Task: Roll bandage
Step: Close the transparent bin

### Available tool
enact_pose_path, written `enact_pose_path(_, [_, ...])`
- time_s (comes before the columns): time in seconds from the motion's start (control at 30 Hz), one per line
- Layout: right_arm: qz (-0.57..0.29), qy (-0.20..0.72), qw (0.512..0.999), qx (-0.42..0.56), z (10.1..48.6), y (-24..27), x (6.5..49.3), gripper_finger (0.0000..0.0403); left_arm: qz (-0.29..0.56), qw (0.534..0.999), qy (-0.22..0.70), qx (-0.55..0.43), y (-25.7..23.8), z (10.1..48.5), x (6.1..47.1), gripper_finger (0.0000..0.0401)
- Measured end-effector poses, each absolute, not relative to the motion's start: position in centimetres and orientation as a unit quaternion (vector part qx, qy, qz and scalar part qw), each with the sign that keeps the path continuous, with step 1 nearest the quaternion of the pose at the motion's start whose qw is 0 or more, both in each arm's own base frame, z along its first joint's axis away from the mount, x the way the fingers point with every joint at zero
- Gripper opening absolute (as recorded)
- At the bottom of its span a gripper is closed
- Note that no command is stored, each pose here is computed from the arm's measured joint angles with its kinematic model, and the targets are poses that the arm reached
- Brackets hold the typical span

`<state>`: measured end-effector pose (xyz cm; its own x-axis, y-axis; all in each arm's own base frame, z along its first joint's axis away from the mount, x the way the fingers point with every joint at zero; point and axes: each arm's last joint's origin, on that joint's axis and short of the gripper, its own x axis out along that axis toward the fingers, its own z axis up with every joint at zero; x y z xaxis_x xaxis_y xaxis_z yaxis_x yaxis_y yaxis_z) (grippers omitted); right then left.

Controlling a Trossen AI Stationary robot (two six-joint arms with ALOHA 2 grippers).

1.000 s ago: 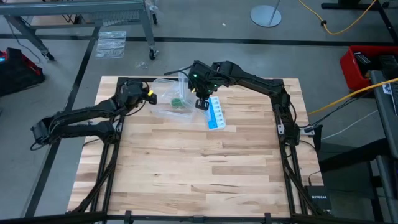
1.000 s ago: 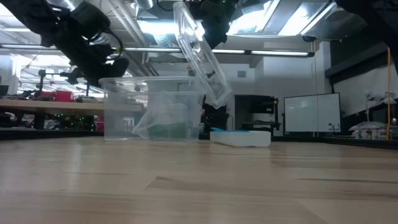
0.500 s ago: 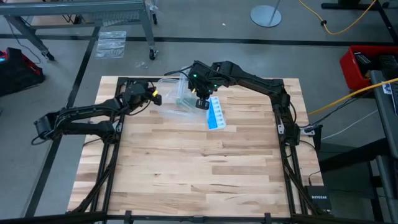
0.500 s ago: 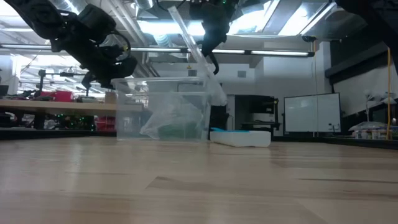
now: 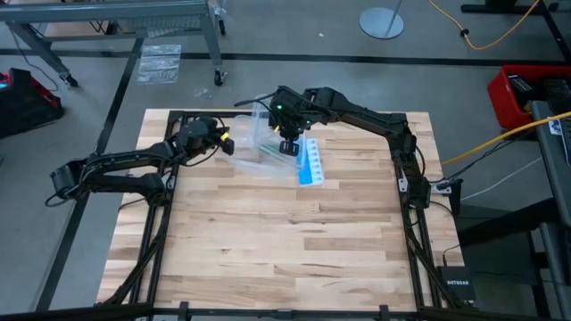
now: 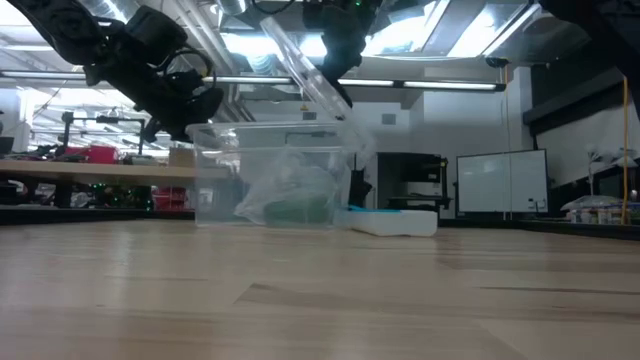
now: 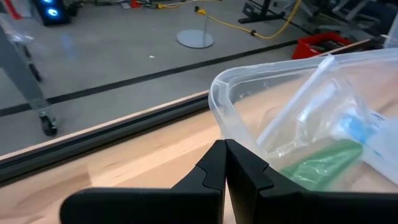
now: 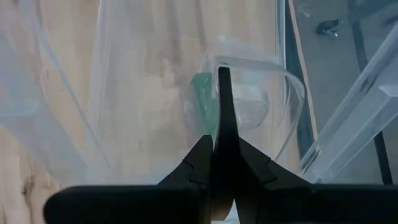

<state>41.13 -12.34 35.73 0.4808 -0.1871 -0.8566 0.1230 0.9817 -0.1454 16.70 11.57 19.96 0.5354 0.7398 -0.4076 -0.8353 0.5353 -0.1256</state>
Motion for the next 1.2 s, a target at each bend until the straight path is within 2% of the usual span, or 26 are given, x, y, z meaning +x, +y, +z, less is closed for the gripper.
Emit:
enact_pose_path(0.4, [-0.087, 0.490, 0.867, -0.032, 35.9, -12.4, 41.3, 0.0037, 0.405, 0.886, 0.160, -0.159, 10.3, 20.0, 17.6, 0.0003])
enact_pose_path(0.97, [-0.043, 0.492, 0.870, -0.009, 34.4, -12.1, 42.5, 0.0038, 0.392, 0.892, 0.154, -0.164, 9.7, 20.0, 17.9, 0.0003])
enact_pose_path(1.2, [-0.046, 0.471, 0.881, -0.014, 34.6, -12.2, 42.9, 0.0094, 0.392, 0.892, 0.157, -0.164, 9.7, 20.0, 17.9, 0.0003])
